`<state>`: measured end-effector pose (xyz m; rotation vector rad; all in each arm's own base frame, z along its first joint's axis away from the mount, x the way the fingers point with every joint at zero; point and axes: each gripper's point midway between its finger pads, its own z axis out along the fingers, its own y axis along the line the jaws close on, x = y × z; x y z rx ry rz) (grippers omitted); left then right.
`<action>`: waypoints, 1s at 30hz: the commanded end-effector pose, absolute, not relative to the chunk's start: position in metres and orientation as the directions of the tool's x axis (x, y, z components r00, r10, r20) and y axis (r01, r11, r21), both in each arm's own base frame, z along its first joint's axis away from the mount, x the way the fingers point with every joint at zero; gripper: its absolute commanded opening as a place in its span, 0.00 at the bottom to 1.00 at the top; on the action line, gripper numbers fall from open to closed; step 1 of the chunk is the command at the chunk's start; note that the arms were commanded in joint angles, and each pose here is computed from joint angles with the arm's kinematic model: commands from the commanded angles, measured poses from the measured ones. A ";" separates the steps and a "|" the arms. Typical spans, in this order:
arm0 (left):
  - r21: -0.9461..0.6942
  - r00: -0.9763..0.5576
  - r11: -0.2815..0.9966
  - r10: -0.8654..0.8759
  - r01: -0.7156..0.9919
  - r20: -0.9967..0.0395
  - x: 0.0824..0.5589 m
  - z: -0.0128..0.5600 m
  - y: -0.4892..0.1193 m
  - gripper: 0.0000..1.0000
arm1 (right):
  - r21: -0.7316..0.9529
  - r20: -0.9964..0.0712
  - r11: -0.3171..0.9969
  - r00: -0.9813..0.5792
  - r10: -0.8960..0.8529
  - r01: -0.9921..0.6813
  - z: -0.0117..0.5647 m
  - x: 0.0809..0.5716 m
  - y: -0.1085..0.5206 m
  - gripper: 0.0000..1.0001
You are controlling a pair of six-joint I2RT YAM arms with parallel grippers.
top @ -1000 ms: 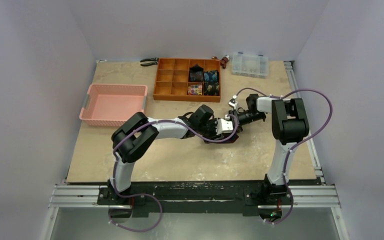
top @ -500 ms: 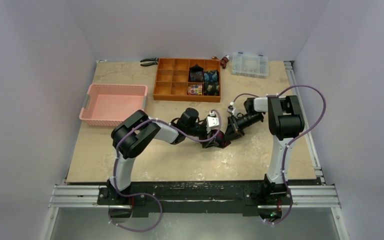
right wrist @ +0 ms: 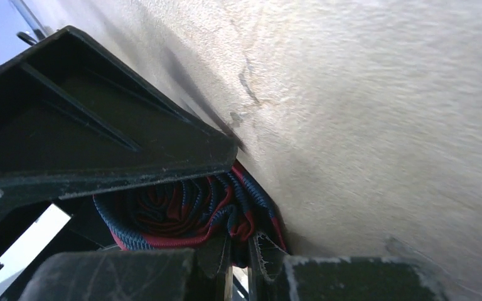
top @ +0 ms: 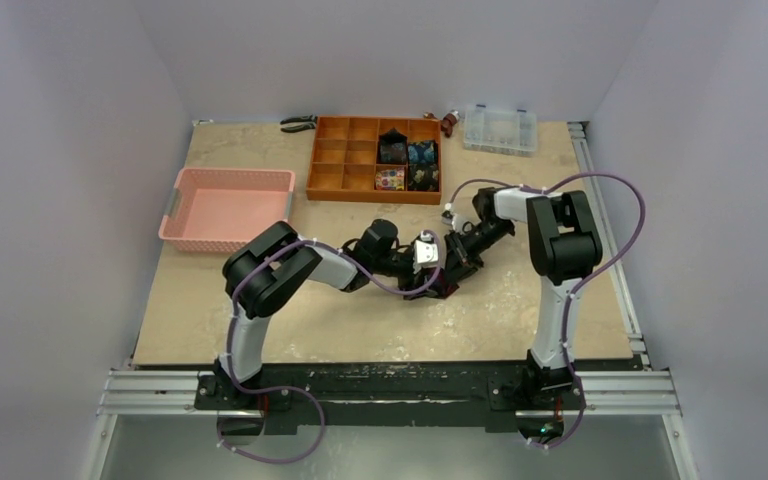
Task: Roll the ties
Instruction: Roll the tie at the center of the board.
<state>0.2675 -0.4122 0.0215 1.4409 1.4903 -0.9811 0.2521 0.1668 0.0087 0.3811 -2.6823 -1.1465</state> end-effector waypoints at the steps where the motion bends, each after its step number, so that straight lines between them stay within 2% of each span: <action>1: 0.063 0.064 -0.016 0.367 0.998 -0.928 0.259 0.034 -0.408 0.70 | 0.475 0.040 0.787 -0.884 -0.466 -0.393 -0.043 0.266 0.134 0.00; 4: 0.037 0.042 -0.020 0.383 0.999 -0.923 0.257 0.030 -0.409 0.66 | 0.452 0.029 0.781 -0.867 -0.497 -0.432 -0.044 0.273 0.140 0.00; 7: -0.005 0.000 -0.010 0.398 1.000 -0.917 0.253 0.025 -0.407 0.56 | 0.441 0.011 0.777 -0.863 -0.506 -0.450 -0.044 0.282 0.144 0.00; 12: -0.003 -0.013 0.022 0.492 1.000 -0.871 0.241 0.000 -0.391 0.16 | 0.474 -0.049 0.735 -0.847 -0.529 -0.486 -0.028 0.296 0.153 0.00; 13: 0.004 -0.017 0.039 0.519 0.999 -0.855 0.241 -0.007 -0.385 0.10 | 0.491 -0.055 0.725 -0.848 -0.527 -0.483 -0.020 0.295 0.153 0.07; 14: 0.008 -0.017 0.044 0.542 0.999 -0.840 0.240 -0.013 -0.379 0.02 | 0.513 -0.066 0.715 -0.853 -0.518 -0.474 -0.010 0.295 0.153 0.19; 15: 0.017 -0.014 0.050 0.566 0.999 -0.824 0.238 -0.019 -0.374 0.00 | 0.546 -0.079 0.699 -0.860 -0.505 -0.461 0.001 0.294 0.152 0.31; 18: 0.039 -0.007 0.057 0.639 0.998 -0.769 0.236 -0.036 -0.358 0.00 | 0.654 -0.112 0.643 -0.892 -0.439 -0.398 0.036 0.289 0.147 0.50; 22: 0.032 -0.011 0.050 0.691 0.998 -0.722 0.232 -0.049 -0.346 0.00 | 0.744 -0.129 0.578 -0.921 -0.367 -0.334 0.065 0.277 0.142 0.63; 24: 0.028 -0.012 0.046 0.703 0.999 -0.711 0.231 -0.053 -0.344 0.00 | 0.759 -0.121 0.578 -0.937 -0.329 -0.301 0.065 0.272 0.143 0.68; 27: 0.026 -0.013 0.045 0.708 0.999 -0.706 0.231 -0.055 -0.344 0.00 | 0.765 -0.059 0.611 -0.966 -0.252 -0.206 0.048 0.268 0.146 0.83; 30: 0.024 -0.018 0.048 0.712 0.999 -0.702 0.232 -0.054 -0.345 0.00 | 0.768 -0.015 0.628 -0.984 -0.180 -0.126 0.032 0.268 0.151 0.89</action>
